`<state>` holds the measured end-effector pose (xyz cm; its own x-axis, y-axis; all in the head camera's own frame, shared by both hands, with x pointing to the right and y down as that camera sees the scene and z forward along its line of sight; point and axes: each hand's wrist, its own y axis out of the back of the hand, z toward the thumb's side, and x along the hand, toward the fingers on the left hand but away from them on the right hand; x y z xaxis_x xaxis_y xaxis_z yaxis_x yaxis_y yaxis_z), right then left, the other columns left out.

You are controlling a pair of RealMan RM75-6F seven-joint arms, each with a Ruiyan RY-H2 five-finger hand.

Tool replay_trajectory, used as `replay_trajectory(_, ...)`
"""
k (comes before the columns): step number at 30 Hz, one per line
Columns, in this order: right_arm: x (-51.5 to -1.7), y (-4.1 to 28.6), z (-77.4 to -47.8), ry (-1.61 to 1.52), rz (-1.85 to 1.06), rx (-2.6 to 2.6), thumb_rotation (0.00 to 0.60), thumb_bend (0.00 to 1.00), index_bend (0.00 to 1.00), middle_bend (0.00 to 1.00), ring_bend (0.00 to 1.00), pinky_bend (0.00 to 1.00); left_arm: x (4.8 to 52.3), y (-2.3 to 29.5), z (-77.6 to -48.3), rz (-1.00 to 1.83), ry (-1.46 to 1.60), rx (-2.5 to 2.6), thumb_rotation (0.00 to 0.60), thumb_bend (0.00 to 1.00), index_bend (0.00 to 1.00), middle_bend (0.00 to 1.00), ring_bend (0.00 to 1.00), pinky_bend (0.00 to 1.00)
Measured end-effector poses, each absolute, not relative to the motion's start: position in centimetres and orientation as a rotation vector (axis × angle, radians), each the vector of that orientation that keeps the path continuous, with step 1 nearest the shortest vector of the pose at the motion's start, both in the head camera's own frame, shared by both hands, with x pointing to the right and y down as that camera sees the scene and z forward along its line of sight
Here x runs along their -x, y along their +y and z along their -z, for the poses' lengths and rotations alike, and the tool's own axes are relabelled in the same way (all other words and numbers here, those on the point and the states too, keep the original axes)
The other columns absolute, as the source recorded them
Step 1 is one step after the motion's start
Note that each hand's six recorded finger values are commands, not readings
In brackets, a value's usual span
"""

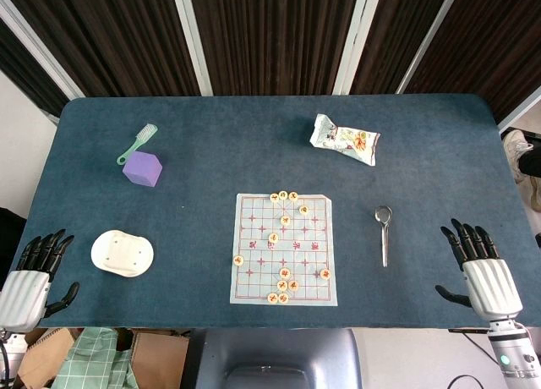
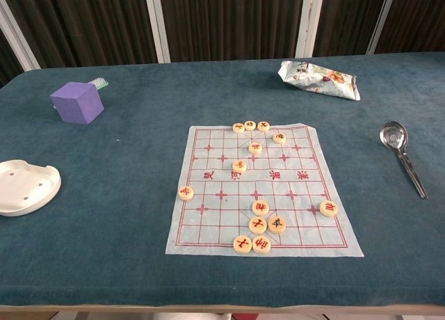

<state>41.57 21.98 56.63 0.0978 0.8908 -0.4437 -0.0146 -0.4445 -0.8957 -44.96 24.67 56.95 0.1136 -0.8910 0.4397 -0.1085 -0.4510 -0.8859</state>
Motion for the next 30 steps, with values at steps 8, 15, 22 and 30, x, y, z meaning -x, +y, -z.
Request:
replay_trajectory(8,-40.8,21.7,-57.2,-0.871,-1.432,1.618,0.6,0.18,0.01,0.0,0.0,0.0,44.8,24.8,-57.2,1.409,0.971,1.7,0.6,0.35,0.0,0.0,0.0,0.0)
replay_trajectory(15,-36.3,19.4,-58.8,-0.764,-1.296,1.733,0.6,0.18,0.15,0.0,0.0,0.0,44.7,24.7,-57.2,1.401,0.975,1.734,0.6,0.35,0.0,0.0,0.0,0.0)
replay_trajectory(22,-28.4,15.4,-62.7,-0.582,-1.184,1.877,0.6,0.28,0.36,0.0,0.0,0.0,45.0,24.7,-57.0,1.398,0.983,1.751,0.6,0.35,0.0,0.0,0.0,0.0)
replay_trajectory(30,-16.9,13.3,-67.6,-0.449,-1.056,1.916,0.6,0.34,0.49,0.0,0.0,0.0,46.0,24.5,-56.2,1.393,1.024,1.737,0.6,0.35,0.0,0.0,0.0,0.0)
